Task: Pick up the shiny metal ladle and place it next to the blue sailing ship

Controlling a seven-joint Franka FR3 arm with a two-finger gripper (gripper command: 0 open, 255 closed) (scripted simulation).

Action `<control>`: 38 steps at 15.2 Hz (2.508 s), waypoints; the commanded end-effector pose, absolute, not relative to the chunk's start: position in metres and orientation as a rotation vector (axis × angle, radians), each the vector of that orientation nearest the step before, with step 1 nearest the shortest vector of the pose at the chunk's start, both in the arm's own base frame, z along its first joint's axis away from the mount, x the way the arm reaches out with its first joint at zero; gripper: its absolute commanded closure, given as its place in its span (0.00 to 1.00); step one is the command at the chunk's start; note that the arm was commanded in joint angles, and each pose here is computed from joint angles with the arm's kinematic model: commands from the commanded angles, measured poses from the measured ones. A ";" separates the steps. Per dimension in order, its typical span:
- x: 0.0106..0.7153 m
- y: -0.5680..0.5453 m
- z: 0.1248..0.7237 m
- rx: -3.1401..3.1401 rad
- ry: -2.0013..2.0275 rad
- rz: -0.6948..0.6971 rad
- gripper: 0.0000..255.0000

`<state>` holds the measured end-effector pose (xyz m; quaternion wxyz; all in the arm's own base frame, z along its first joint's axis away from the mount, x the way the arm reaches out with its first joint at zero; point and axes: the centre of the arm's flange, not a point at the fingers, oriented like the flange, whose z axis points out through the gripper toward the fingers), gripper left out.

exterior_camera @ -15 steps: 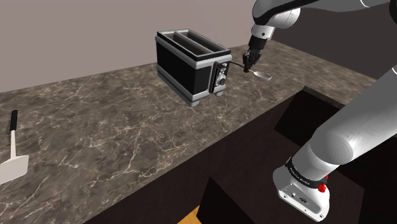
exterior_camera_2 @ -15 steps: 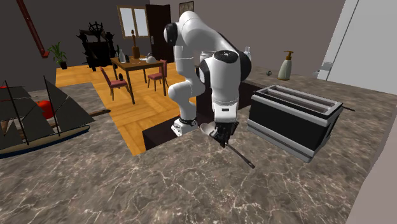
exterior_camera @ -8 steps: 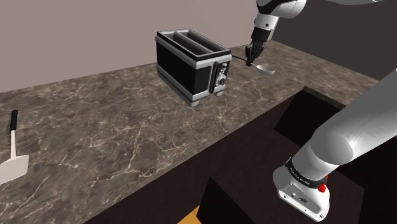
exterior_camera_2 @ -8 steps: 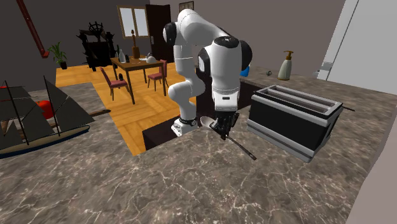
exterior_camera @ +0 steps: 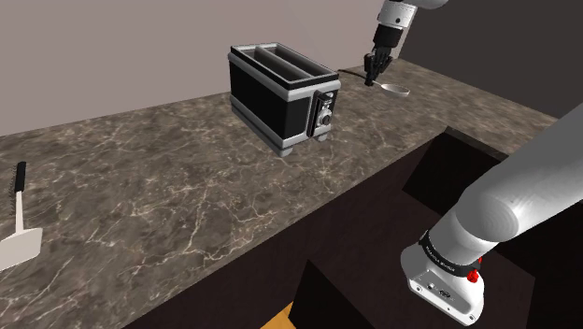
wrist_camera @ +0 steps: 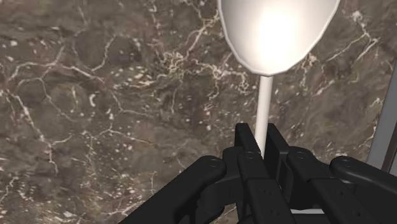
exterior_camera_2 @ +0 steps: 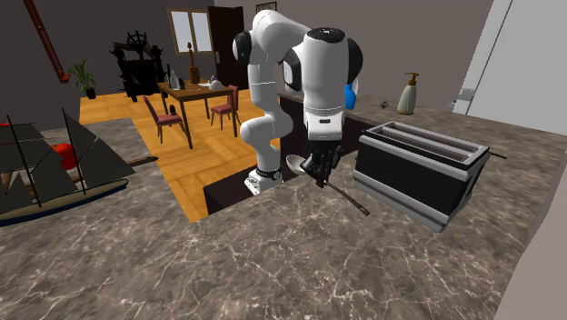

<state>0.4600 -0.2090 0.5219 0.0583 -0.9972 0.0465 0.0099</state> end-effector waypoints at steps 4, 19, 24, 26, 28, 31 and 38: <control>0.460 -0.209 0.549 -3.021 0.141 0.031 1.00; 0.460 -0.209 0.628 -3.021 0.141 0.031 1.00; 0.460 -0.209 0.655 -3.021 0.141 0.031 1.00; 0.460 -0.209 0.665 -3.021 0.141 0.031 1.00; 0.460 -0.209 0.676 -3.021 0.141 0.031 1.00; 0.460 -0.209 0.692 -3.021 0.141 0.031 1.00; 0.460 -0.209 0.729 -3.021 0.141 0.031 1.00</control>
